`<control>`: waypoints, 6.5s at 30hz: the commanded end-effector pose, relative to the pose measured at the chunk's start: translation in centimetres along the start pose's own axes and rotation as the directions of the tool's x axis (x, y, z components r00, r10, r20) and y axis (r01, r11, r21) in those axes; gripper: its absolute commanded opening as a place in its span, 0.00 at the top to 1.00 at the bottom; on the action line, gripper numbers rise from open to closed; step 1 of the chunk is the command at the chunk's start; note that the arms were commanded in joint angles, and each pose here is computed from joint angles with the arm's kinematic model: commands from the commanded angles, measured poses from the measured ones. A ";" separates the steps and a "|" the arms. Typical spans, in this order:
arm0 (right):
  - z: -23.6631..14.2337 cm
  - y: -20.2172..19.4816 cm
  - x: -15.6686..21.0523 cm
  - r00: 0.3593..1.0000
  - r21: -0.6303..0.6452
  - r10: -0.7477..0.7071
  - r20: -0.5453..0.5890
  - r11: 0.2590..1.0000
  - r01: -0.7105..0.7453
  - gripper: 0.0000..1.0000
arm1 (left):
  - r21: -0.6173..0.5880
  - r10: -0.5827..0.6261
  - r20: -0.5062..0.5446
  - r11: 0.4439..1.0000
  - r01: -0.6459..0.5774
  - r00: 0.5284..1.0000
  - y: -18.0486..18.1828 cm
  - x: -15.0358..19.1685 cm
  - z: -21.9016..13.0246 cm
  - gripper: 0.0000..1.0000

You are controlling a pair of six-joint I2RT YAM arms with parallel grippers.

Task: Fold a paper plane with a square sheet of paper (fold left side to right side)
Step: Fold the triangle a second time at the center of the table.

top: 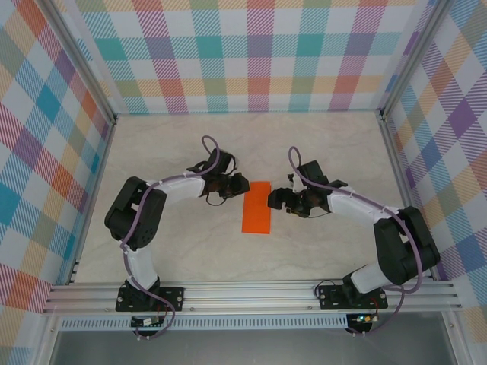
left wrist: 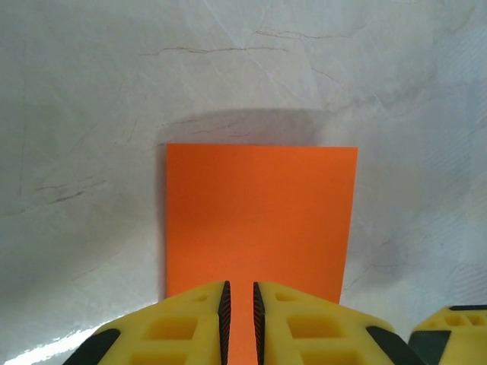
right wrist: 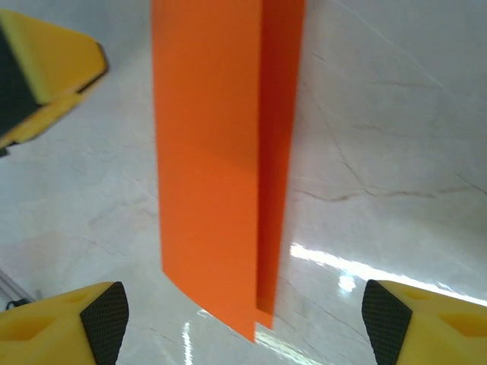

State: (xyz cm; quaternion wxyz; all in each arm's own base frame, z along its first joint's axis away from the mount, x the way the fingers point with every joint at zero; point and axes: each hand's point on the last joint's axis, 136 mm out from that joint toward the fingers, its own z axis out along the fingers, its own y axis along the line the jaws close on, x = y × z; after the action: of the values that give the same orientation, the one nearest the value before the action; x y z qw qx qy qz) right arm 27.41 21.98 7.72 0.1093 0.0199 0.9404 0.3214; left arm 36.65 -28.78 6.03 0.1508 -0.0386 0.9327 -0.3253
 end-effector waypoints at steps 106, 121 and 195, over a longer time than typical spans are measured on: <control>4.2 4.9 -6.3 0.982 -0.130 0.151 -0.111 0.978 -0.165 0.58 | -0.444 0.789 -0.096 0.512 -0.736 0.607 -5.2 14.1 -2.8 0.20; 4.4 4.5 -6.2 0.982 -0.121 0.149 -0.117 0.979 -0.163 0.58 | -0.602 0.819 -0.175 0.349 -0.718 0.546 -4.7 13.5 -1.7 0.41; 5.5 -2.2 5.4 0.984 0.032 0.102 -0.149 0.995 -0.098 0.91 | -0.471 0.601 -0.057 0.688 -0.552 0.797 -1.3 10.7 -4.7 1.00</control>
State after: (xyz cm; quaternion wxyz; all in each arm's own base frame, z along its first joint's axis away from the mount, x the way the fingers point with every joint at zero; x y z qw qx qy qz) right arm 23.34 24.32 1.60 0.0295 0.0438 0.9400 0.3372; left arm 24.72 -29.81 7.15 0.2780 0.2165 0.9354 -0.0315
